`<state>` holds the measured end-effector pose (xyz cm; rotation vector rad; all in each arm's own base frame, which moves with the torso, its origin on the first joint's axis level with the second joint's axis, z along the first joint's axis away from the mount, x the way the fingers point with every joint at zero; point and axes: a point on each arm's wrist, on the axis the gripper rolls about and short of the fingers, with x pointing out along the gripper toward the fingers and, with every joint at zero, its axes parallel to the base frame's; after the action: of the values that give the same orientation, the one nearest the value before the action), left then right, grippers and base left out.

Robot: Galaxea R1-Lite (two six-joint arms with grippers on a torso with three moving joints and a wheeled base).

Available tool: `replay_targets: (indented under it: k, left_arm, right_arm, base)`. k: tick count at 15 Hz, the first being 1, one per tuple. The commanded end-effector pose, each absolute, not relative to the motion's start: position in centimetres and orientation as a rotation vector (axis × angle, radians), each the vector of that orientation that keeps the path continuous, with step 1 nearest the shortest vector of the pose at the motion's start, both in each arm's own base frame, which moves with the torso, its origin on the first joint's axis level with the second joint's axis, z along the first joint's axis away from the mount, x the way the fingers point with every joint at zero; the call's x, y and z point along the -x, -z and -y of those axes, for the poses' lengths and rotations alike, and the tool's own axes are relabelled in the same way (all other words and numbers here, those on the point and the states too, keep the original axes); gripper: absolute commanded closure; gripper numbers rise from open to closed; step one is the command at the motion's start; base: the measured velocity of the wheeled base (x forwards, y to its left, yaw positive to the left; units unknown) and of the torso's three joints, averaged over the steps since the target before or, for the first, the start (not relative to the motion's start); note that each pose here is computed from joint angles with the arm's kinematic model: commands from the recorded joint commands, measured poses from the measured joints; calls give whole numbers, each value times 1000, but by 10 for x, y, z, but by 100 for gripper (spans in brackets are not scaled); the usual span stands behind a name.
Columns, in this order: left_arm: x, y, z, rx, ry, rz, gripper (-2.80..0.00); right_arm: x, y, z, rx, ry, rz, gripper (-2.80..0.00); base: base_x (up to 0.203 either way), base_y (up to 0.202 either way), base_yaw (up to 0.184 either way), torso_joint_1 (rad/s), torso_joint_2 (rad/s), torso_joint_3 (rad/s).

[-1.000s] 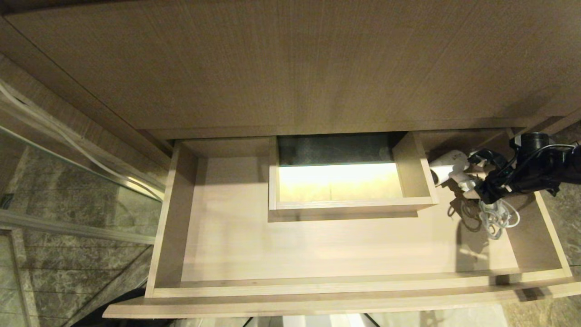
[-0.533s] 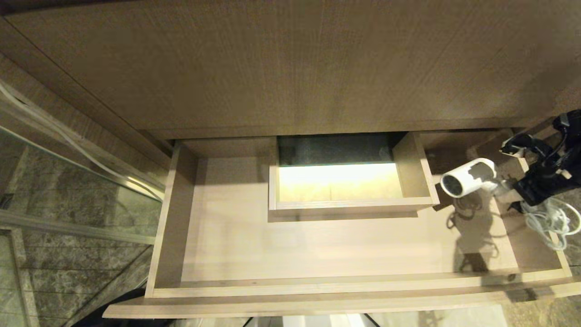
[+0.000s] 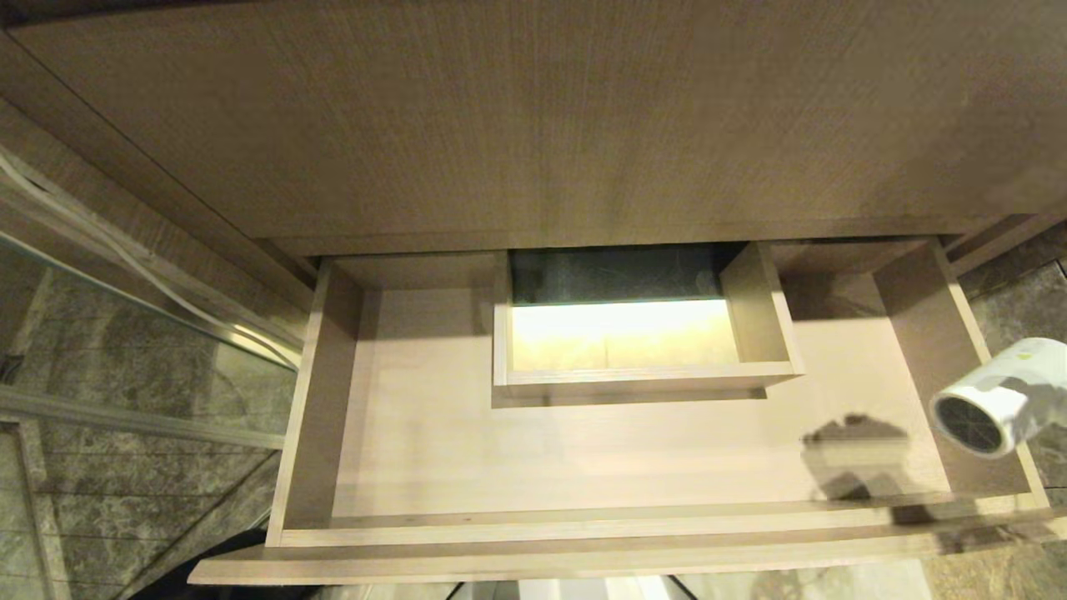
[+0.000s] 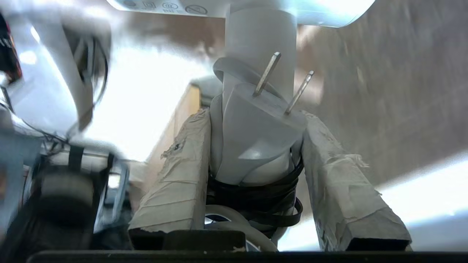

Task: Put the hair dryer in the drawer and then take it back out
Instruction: Place it on the countertop

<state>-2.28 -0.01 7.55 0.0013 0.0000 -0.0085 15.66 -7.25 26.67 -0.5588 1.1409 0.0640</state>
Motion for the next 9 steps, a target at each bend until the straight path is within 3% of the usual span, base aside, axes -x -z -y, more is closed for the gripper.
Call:
replay_targets:
  k: [1, 5, 7, 9]
  left_arm:
    - [23, -75, 0, -2, 8, -2, 0]
    - [23, -75, 0, -2, 9, 0, 0]
    - [23, -75, 0, -2, 9, 0, 0]
    - [23, -75, 0, -2, 9, 0, 0]
  right_arm:
    - [-74, -297, 37, 652, 44, -949, 0]
    - [-1, -326, -4, 775, 111, -480, 0]
    - [17, -348, -17, 819, 73, -129, 0]
    - [29, -362, -25, 805, 51, 59, 0]
  base:
    - [0, 0, 0, 0, 0, 0]
    - [0, 0, 0, 0, 0, 0]
    - [0, 0, 0, 0, 0, 0]
    - [0, 0, 0, 0, 0, 0]
